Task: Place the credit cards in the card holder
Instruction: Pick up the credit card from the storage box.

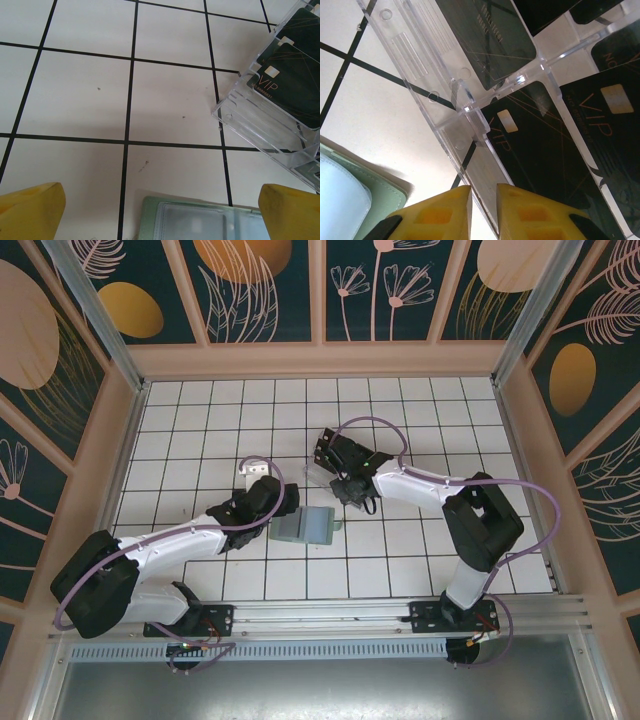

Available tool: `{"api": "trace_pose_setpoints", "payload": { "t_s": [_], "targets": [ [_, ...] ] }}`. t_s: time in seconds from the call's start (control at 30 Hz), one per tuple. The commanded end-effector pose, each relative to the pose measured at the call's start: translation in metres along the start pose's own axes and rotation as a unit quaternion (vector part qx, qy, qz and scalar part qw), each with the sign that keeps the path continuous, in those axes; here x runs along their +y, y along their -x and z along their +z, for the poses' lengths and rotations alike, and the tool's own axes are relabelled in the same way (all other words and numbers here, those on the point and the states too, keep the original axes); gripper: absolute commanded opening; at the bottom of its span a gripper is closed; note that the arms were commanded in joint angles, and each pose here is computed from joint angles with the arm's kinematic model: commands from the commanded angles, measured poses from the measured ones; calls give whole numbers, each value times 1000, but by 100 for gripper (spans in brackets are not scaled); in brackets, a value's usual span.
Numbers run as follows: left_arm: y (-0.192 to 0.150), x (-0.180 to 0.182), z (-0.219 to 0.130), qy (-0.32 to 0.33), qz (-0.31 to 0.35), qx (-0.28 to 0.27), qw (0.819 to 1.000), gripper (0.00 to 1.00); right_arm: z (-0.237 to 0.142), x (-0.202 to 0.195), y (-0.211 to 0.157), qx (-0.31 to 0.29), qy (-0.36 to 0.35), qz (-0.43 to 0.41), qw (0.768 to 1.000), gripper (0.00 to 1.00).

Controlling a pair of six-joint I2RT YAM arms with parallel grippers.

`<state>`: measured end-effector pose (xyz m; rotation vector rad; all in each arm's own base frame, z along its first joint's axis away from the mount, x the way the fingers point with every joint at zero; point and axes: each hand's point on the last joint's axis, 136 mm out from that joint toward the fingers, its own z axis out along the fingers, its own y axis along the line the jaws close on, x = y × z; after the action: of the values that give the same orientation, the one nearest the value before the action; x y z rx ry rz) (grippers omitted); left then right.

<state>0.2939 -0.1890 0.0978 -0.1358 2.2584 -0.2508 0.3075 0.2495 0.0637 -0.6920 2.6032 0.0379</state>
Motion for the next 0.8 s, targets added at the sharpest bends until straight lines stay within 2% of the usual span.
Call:
{"api": "trace_pose_setpoints", "payload": {
  "t_s": [0.0, 0.5, 0.77],
  "targets": [
    [-2, 3, 2, 0, -2, 1, 1000, 99, -3, -3, -10, 13, -11, -15, 1000, 19],
    [-1, 1, 1, -2, 1, 1, 1000, 98, -4, 10, -17, 21, 37, -68, 997, 20],
    [1, -1, 2, -5, 3, 1, 1000, 98, -10, 7, -11, 9, 31, -90, 995, 13]
  ]
}}
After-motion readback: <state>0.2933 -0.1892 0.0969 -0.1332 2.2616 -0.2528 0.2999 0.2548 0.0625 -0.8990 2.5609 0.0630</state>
